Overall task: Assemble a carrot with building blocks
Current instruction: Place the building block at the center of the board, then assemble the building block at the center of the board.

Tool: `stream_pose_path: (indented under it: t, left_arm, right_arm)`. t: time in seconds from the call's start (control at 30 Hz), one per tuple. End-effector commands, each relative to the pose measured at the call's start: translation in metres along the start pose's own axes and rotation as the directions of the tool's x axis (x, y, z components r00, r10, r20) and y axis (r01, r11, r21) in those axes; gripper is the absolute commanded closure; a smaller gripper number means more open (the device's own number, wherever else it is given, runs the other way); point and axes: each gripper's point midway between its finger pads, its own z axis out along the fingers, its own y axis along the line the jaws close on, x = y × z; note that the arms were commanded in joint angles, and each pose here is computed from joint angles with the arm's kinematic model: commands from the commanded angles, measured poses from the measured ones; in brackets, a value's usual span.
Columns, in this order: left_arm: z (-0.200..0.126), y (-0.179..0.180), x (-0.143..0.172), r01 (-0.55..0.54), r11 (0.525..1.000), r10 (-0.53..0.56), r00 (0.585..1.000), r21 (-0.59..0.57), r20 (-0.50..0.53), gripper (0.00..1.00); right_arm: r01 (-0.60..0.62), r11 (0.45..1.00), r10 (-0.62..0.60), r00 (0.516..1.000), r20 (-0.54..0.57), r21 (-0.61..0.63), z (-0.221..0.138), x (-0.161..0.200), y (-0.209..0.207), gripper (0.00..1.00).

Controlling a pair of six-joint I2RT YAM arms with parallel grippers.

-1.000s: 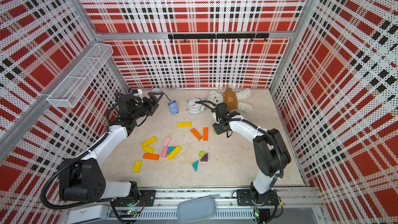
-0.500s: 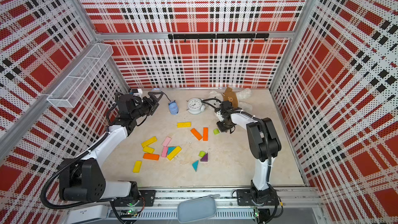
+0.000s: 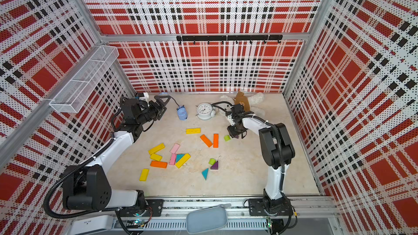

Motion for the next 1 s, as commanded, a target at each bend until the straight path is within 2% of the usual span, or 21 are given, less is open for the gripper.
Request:
stream_pose_path:
  t: [0.0, 0.1, 0.17, 0.47, 0.77, 0.97]
  left_arm:
    - [0.002, -0.002, 0.003, 0.009, 1.0, -0.009, 1.0, 0.026, -0.01, 0.0]
    - [0.002, -0.005, 0.004, 0.003, 0.999, -0.002, 1.0, 0.033, -0.012, 0.01]
    - [0.002, -0.005, 0.004, -0.002, 0.999, 0.003, 1.0, 0.033, -0.01, 0.01]
    - [0.008, -0.009, 0.014, -0.02, 0.999, 0.021, 0.999, 0.045, -0.04, 0.01]
    - [0.009, -0.006, 0.013, -0.013, 0.999, 0.015, 0.999, 0.04, -0.042, 0.01]
    - [0.01, -0.005, 0.014, -0.005, 0.999, 0.007, 0.999, 0.04, -0.052, 0.0]
  right_arm:
    - [-0.083, 0.996, 0.08, 0.994, 0.07, 0.037, -0.021, 0.002, -0.004, 0.48]
    - [-0.126, 0.992, 0.124, 0.988, 0.092, 0.014, -0.025, 0.011, 0.001, 0.49]
    - [-0.135, 0.991, 0.135, 0.988, 0.068, -0.008, -0.023, 0.019, 0.006, 0.48]
    - [-0.181, 0.977, 0.183, 0.983, -0.008, 0.111, -0.006, 0.031, -0.016, 0.5]
    - [-0.216, 0.967, 0.218, 0.976, -0.003, 0.133, -0.003, 0.02, -0.03, 0.51]
    - [-0.209, 0.966, 0.215, 0.976, -0.024, 0.15, -0.002, 0.025, -0.033, 0.51]
